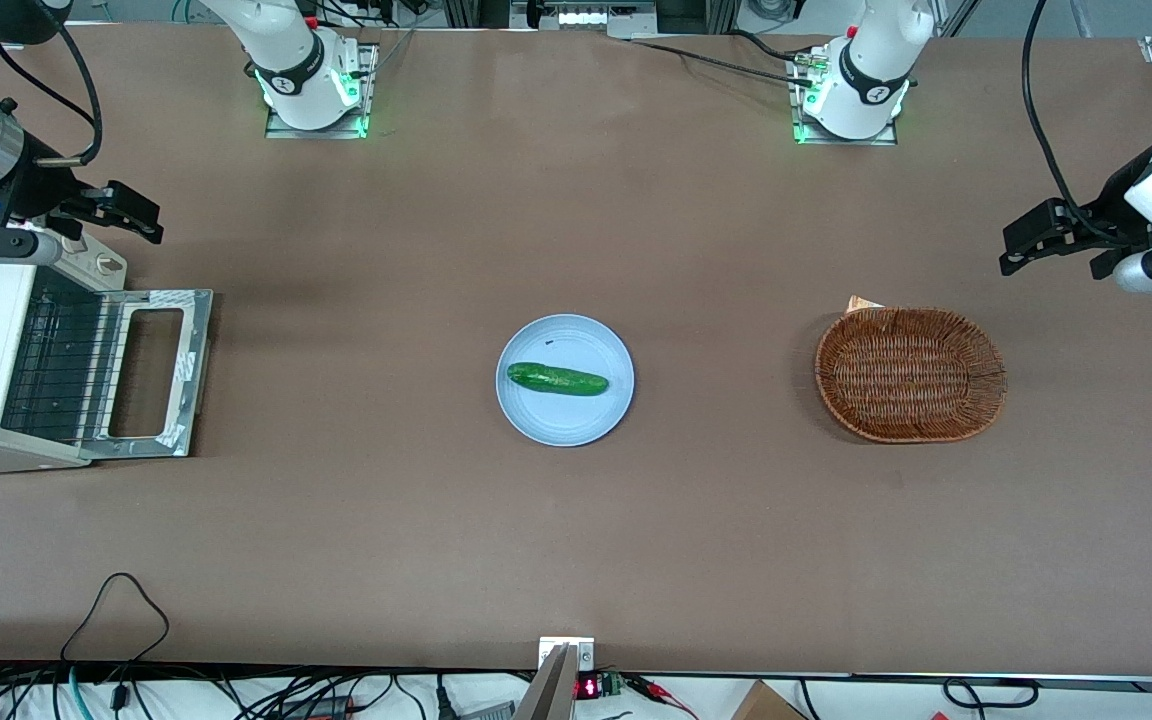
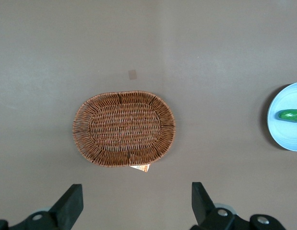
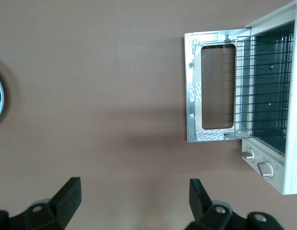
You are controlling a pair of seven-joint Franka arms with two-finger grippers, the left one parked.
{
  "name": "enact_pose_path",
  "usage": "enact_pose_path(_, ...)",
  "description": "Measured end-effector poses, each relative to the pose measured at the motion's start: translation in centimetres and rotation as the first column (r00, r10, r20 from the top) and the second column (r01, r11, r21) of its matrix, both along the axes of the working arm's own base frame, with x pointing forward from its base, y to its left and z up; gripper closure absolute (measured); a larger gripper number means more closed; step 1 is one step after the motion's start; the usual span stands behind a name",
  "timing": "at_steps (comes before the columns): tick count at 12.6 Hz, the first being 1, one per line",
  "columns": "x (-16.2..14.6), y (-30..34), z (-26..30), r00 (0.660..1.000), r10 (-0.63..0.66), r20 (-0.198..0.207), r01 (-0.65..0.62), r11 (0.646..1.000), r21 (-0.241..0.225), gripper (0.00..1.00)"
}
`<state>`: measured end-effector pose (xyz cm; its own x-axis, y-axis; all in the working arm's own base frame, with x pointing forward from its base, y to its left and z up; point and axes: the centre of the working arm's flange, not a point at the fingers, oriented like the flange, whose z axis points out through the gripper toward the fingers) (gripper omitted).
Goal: Open oven door with right arm only
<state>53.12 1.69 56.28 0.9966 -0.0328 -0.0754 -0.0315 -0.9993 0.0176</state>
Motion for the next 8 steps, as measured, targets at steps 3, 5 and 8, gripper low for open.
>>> enact_pose_path(3, 0.10, -0.23, 0.24, 1.000, -0.011, 0.005, 0.011, 1.000, 0.021, 0.00)
enact_pose_path(5, 0.11, -0.52, 0.26, 1.000, -0.018, 0.005, 0.018, 0.999, 0.027, 0.00)
enact_pose_path(8, 0.20, -0.66, 0.08, 1.000, -0.030, 0.001, 0.030, 0.998, 0.053, 0.00)
